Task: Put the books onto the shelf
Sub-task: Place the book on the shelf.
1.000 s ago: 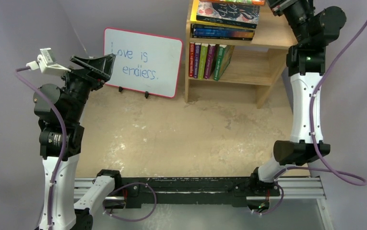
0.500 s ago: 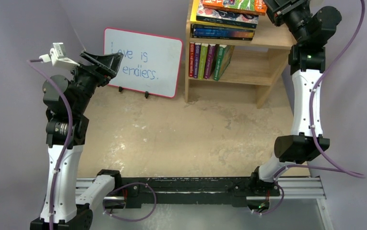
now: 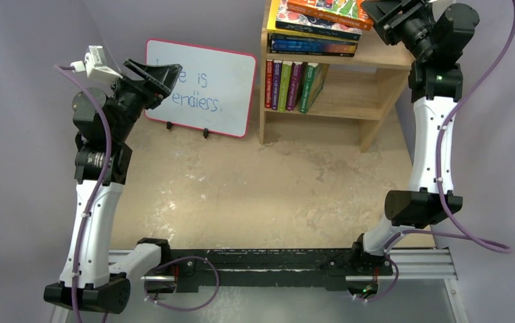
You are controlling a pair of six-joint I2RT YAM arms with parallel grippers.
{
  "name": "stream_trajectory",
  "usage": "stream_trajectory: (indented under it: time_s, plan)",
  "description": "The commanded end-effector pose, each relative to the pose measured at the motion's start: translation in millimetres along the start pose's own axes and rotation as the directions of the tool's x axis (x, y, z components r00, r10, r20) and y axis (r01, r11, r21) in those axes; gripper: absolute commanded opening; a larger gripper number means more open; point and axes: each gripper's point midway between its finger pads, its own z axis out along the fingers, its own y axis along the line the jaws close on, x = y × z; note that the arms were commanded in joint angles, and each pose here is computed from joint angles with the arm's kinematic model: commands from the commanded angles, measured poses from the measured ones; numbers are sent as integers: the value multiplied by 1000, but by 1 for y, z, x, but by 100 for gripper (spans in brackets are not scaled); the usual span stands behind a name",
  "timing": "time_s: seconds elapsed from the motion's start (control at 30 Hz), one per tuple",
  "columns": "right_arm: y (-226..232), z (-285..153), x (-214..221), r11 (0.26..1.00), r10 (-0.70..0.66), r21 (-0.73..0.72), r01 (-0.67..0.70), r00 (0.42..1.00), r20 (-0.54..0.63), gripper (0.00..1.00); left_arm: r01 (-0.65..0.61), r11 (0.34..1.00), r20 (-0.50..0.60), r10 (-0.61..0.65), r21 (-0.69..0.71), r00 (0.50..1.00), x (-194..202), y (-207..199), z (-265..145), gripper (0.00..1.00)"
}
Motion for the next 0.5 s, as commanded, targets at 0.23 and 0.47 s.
stream_trajectory:
  time_s: [0.23,0.47]
  plan:
    - [11,-8,-14,977,-213,0,213,976,36,29,33,963,72,-54,269,996,-36,-59,40,73]
    - [14,-22,-21,970,-244,10,244,969,43,11,54,937,43,-74,346,996,-25,-86,61,73]
